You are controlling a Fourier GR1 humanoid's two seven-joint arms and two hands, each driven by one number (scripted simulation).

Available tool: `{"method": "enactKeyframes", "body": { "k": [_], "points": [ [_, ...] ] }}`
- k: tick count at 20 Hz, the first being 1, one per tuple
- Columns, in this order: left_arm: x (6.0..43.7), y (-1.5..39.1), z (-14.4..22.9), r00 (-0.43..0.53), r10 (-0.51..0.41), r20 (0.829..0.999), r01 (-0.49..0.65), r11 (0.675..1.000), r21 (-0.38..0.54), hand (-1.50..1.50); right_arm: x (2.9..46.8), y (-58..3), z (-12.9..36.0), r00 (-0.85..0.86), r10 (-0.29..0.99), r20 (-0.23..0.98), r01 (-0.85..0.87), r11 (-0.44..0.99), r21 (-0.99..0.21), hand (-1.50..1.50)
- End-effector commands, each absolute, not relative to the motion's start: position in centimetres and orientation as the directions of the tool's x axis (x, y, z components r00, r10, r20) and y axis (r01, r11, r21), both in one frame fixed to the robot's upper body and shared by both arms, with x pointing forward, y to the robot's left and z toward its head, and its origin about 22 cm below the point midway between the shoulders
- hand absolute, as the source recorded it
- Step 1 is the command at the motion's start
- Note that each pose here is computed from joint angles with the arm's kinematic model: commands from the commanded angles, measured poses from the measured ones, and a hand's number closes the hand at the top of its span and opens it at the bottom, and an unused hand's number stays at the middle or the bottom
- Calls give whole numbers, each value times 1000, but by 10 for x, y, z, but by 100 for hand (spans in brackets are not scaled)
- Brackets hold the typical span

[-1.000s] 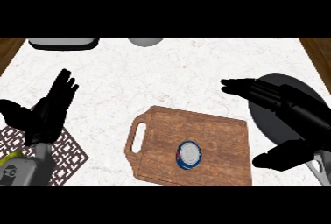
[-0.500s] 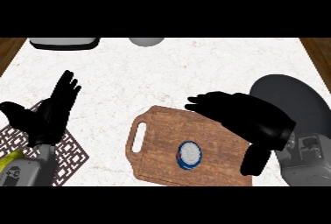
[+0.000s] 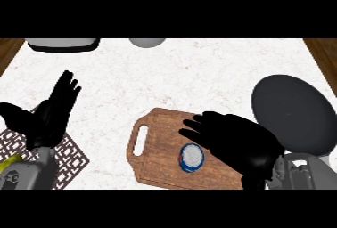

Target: Pick the can from the cutting board and place it in the pan

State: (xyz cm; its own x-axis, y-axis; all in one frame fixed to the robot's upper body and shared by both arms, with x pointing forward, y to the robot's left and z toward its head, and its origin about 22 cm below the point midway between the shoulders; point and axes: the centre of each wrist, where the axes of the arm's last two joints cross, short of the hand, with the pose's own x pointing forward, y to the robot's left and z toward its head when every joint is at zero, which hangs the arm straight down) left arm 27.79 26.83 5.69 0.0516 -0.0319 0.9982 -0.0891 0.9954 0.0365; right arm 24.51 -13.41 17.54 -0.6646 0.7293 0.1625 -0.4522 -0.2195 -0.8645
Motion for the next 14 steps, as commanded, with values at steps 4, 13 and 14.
{"method": "enactKeyframes", "body": {
  "k": [4,13,14],
  "points": [
    [280,263,41,62,-35,997,-80,996,39,0,224,-105,180,-669,743,-24,-333,-328,-884,-150],
    [296,292,50,48,-32,998,-89,995,36,0,211,-82,166,-669,743,33,-356,-281,-891,-150],
    [275,266,58,60,-32,998,-95,995,37,0,212,-78,169,-653,757,28,-366,-283,-886,-150]
  ]
}}
